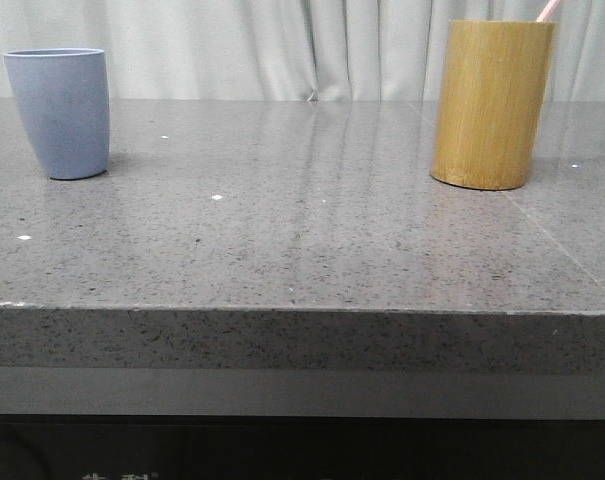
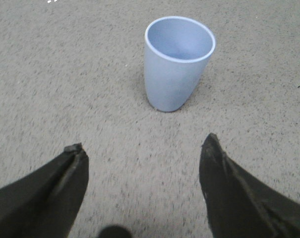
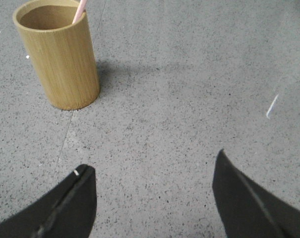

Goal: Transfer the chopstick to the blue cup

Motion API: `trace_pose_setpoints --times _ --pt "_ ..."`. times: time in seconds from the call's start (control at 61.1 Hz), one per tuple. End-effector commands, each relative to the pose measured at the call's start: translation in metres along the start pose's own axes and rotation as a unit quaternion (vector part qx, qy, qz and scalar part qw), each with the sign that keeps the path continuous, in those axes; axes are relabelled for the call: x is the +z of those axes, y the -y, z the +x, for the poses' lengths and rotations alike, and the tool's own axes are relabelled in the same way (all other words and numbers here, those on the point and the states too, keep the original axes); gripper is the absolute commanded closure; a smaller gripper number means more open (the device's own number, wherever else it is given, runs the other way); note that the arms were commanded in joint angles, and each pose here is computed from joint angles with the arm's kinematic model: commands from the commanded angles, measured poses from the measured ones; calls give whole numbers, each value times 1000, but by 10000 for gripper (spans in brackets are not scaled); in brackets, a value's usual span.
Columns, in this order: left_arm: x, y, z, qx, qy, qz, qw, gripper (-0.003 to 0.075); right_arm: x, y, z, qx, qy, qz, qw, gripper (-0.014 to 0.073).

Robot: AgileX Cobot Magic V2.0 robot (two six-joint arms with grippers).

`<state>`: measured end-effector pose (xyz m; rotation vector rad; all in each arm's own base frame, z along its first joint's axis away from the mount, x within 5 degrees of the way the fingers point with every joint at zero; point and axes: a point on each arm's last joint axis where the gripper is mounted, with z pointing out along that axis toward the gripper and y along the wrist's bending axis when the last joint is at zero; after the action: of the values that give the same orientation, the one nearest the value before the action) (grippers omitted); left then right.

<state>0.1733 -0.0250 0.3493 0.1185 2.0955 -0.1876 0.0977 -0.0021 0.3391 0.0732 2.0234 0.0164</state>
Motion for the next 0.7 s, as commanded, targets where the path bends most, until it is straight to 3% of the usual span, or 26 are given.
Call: trace_pose_setpoints --times 0.0,0.245,0.687 --pt "3 5 -32 11 53 10 999 238 -4 0 -13 -4 36 0 999 78" --pt "41 9 -73 15 33 19 999 238 -3 0 -13 -4 34 0 999 78" --pt "124 5 -116 51 -111 13 992 238 -3 0 -13 -4 34 0 999 78"
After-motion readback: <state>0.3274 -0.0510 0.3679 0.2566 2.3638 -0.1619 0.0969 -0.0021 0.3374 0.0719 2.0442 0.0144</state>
